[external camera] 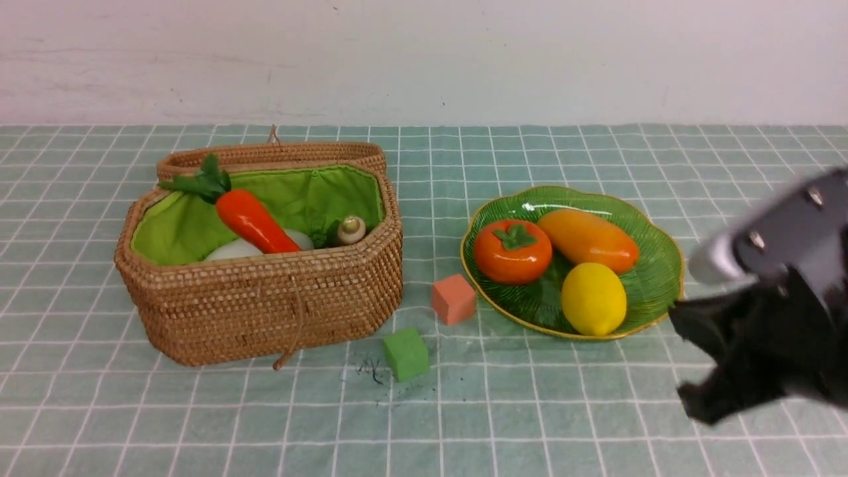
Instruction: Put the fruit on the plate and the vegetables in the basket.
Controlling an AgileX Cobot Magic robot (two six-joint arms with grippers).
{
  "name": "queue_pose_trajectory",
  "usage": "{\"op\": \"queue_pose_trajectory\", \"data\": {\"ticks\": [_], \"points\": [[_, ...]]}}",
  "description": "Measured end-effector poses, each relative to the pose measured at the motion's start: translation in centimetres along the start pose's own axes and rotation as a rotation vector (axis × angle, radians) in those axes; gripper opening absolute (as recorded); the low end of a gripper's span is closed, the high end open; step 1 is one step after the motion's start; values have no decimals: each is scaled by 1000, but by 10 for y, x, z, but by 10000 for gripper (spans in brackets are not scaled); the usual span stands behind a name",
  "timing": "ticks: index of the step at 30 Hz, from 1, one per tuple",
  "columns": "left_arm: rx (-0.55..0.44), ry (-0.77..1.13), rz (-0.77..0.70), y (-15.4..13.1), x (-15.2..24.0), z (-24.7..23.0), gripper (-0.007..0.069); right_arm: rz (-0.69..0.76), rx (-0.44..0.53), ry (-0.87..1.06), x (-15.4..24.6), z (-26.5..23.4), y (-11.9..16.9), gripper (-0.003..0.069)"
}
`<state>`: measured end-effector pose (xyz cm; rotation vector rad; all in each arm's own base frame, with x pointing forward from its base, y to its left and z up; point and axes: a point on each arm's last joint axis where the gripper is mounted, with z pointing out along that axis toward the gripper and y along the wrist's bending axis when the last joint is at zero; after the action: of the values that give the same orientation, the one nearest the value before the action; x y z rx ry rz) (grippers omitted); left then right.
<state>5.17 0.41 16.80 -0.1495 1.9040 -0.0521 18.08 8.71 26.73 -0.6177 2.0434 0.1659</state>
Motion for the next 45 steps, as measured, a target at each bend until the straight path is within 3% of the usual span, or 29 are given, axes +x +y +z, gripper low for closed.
{"op": "queue_pose_trajectory", "data": {"ticks": [7, 10, 16, 22, 45], "points": [[0, 0, 0, 0, 0, 0, 239, 116, 158, -139, 115, -30, -4, 6], [0, 0, 0, 0, 0, 0, 239, 194, 236, -164, 137, -43, -5, 8], [0, 0, 0, 0, 0, 0, 239, 282, 350, -148, 156, -66, -4, 18], [0, 0, 0, 0, 0, 0, 239, 311, 390, -236, 162, -79, 0, 25], [0, 0, 0, 0, 0, 0, 239, 317, 398, -240, 162, -80, 0, 39]]}}
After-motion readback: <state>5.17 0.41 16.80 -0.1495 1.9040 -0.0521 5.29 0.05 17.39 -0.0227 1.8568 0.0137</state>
